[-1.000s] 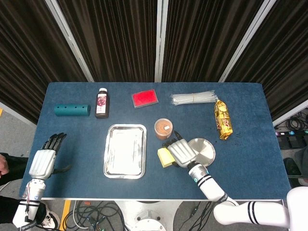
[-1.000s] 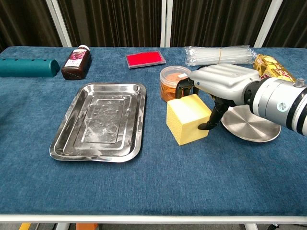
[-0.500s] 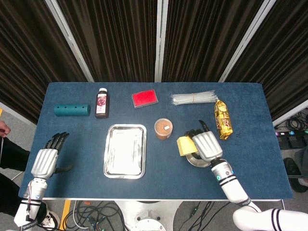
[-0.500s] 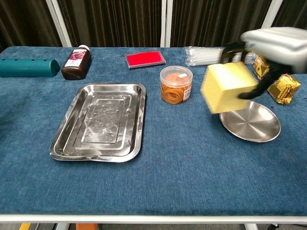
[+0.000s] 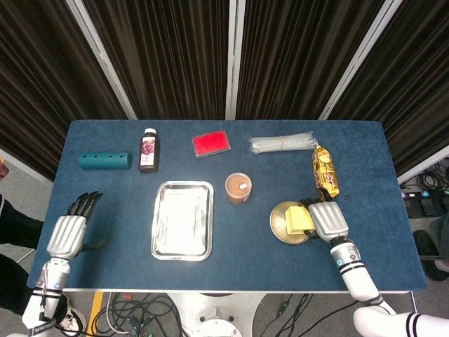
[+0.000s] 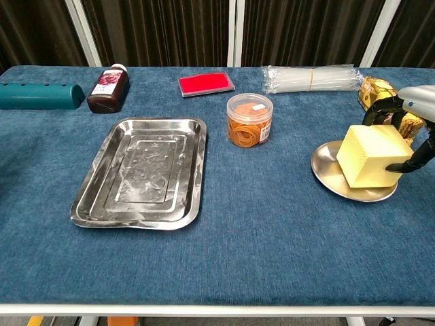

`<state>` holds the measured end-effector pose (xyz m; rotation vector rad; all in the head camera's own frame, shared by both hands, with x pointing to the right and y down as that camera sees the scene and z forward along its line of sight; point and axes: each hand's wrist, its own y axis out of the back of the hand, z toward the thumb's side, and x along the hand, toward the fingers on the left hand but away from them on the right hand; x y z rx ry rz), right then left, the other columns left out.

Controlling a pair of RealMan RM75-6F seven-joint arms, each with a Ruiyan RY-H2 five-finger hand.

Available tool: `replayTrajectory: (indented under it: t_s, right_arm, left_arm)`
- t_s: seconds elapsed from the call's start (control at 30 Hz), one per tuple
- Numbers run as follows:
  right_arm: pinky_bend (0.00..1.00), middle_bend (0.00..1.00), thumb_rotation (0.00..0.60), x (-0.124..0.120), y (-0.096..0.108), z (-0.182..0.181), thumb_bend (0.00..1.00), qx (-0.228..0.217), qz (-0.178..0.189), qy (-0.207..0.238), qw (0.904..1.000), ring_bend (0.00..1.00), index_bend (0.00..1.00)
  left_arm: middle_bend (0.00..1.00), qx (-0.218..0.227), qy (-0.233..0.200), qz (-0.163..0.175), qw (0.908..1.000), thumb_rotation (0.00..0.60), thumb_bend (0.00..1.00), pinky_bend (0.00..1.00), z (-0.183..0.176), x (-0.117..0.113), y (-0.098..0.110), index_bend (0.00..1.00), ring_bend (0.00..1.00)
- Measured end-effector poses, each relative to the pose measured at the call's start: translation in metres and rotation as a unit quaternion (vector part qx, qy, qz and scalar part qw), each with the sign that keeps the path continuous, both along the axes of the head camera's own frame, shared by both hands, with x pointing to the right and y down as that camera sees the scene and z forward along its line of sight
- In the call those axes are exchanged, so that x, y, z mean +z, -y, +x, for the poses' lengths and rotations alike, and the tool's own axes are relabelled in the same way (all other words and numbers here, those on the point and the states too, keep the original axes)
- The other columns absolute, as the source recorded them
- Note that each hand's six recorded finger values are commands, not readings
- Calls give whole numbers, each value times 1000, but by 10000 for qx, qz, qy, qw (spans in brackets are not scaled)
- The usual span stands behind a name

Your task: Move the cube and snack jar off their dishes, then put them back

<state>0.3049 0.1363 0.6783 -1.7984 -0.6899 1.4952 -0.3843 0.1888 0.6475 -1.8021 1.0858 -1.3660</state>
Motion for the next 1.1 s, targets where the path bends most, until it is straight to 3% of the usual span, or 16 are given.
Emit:
replayTrajectory:
  t_s: [0.17, 0.37, 0.5, 0.7, 0.83, 0.97, 1.1]
  right_arm:
    - [0, 184, 600, 5, 0, -4, 1, -1, -11, 224, 9997, 60, 138]
    - [0, 14, 600, 0, 0, -6, 0, -21, -37, 435, 9990, 0, 0]
    - [0, 0, 600, -15, 4, -4, 0, 30, 73, 571, 9983, 0, 0]
    - [0, 0, 600, -61, 16, 25, 0, 470, 734, 670, 9939, 0, 0]
    - [0, 0, 600, -100, 16, 75, 0, 1166, 1221, 660, 9834, 0, 0]
    - [0, 0, 600, -123, 6, 113, 0, 1785, 1545, 752, 9688, 0, 0]
    - [0, 0, 600, -136, 0, 136, 0, 2087, 1785, 773, 9584, 0, 0]
  left_arm:
    - [44, -23, 22, -35, 10000, 600, 1, 163, -2, 3, -1, 56, 14]
    - [44, -9, -24, -19, 10000, 600, 0, 163, 0, 3, 1, 55, 14]
    - [44, 71, -101, 35, 9999, 600, 0, 162, 6, 1, 11, 55, 14]
    - [44, 618, -362, 200, 9972, 600, 0, 162, 41, -3, 46, 56, 14]
    - [44, 1186, -698, 194, 9903, 600, 0, 162, 89, 0, 73, 56, 14]
    - [44, 1640, -990, 58, 9815, 600, 0, 162, 136, 12, 95, 56, 14]
    - [44, 1977, -1140, -176, 9735, 600, 0, 162, 180, 32, 114, 55, 10]
